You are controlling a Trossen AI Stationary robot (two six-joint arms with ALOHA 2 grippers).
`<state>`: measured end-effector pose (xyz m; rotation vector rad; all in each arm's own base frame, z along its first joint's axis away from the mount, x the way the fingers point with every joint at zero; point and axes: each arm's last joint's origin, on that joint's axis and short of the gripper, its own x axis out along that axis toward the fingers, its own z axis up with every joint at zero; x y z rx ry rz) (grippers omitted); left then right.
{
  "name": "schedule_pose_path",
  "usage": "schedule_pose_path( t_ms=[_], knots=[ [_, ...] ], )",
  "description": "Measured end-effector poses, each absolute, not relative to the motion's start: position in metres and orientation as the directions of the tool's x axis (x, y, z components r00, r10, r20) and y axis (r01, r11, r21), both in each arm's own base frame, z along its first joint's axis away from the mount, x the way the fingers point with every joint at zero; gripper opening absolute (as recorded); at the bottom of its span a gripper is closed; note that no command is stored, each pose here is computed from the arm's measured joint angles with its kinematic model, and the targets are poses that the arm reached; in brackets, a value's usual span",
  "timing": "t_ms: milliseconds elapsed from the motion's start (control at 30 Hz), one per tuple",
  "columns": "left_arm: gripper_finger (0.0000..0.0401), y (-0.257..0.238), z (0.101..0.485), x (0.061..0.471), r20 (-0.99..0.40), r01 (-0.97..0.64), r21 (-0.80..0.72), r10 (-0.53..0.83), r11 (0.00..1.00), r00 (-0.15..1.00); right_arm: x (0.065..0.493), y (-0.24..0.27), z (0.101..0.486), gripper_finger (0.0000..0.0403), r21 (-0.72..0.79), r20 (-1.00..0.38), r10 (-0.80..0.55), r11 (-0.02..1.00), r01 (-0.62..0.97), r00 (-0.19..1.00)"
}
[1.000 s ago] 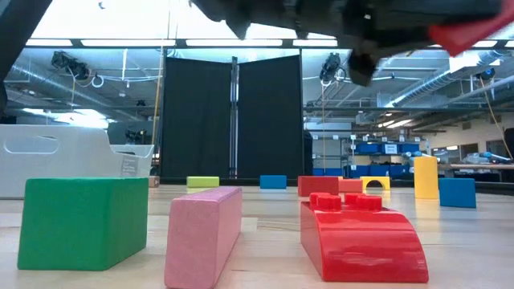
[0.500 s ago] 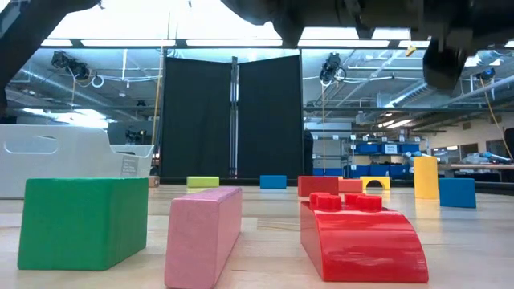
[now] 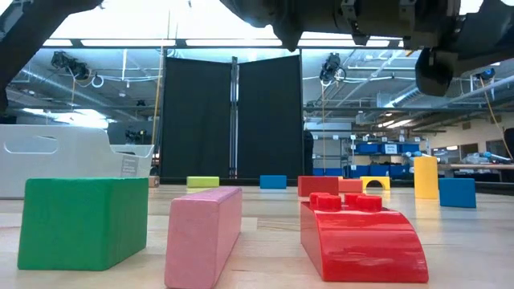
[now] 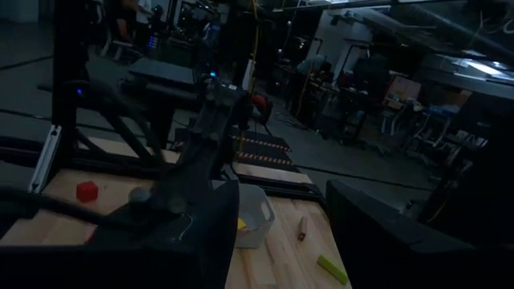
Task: Sort blocks by size
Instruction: Put the bottom center right yellow block into the black bin
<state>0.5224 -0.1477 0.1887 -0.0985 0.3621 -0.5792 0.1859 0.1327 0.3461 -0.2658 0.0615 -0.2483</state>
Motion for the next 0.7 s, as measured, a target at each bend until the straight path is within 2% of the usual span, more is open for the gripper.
schedule_pose_path(
  t_ms=[133,267,400,533,700],
  knots=[
    [0.0189,-0.142,0.196,0.512,-0.259,0.512,-0.17,-0.539,0.842,0.802,0.186,0.133,0.342,0.02,-0.259,-0.058,-0.252,0.938,0.23,0.966],
    [0.0147,-0.123,0.204,0.481,-0.214,0.438,-0.142,-0.46,0.888,0.862,0.188,0.129,0.337,0.0197,-0.254,-0.087,-0.278,0.935,0.249,0.957],
    [0.0114,-0.095,0.201,0.431,-0.153,0.31,-0.165,-0.335,0.936,0.93,0.191,0.121,0.332,0.0195,-0.241,-0.1,-0.393,0.901,0.361,0.914],
    [0.0097,-0.074,0.204,0.371,-0.087,0.192,-0.198,-0.212,0.961,0.973,0.203,0.104,0.318,0.0195,-0.246,-0.15,-0.528,0.839,0.486,0.836],
    [0.0096,-0.056,0.199,0.305,-0.1,0.021,-0.229,-0.045,0.973,0.994,0.229,0.074,0.296,0.0195,-0.164,-0.294,-0.528,0.849,0.502,0.797]
  ],
)
